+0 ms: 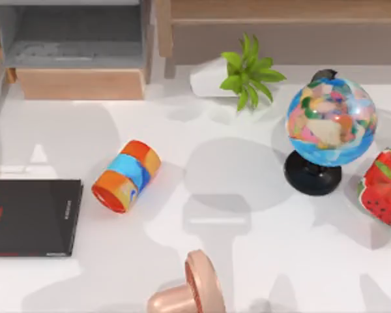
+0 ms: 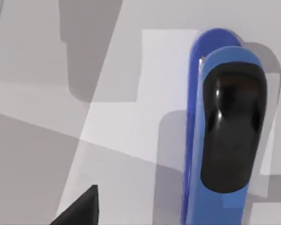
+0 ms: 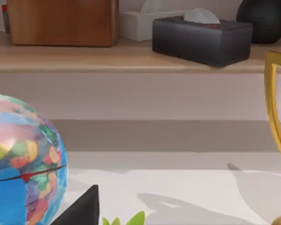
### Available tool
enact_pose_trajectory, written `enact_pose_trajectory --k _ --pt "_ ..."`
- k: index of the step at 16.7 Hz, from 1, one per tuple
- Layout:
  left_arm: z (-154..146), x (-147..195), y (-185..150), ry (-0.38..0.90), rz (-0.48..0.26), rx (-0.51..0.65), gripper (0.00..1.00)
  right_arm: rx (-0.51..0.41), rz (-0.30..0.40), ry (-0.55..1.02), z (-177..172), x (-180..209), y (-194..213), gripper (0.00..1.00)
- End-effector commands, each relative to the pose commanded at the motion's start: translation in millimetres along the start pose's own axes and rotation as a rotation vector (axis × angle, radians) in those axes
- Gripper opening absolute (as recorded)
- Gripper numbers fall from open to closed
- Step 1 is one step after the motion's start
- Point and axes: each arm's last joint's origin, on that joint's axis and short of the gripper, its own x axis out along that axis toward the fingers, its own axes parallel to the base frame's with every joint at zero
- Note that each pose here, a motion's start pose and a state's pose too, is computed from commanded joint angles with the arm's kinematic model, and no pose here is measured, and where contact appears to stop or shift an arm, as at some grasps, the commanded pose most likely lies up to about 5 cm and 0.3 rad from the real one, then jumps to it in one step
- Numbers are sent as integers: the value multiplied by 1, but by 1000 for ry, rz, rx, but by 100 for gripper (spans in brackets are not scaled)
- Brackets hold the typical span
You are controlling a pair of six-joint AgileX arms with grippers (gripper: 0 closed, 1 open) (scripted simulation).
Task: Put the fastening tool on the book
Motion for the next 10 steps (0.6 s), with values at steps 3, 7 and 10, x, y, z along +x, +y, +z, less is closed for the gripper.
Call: enact_pose_trajectory --k 3,7,10 --pt "-2 -9 6 0 -1 -2 100 0 0 0 0 0 0 100" --pt "-12 -39 20 -5 -5 4 100 0 0 0 0 0 0 100" --pt "-16 -49 25 -4 -4 4 100 0 0 0 0 0 0 100"
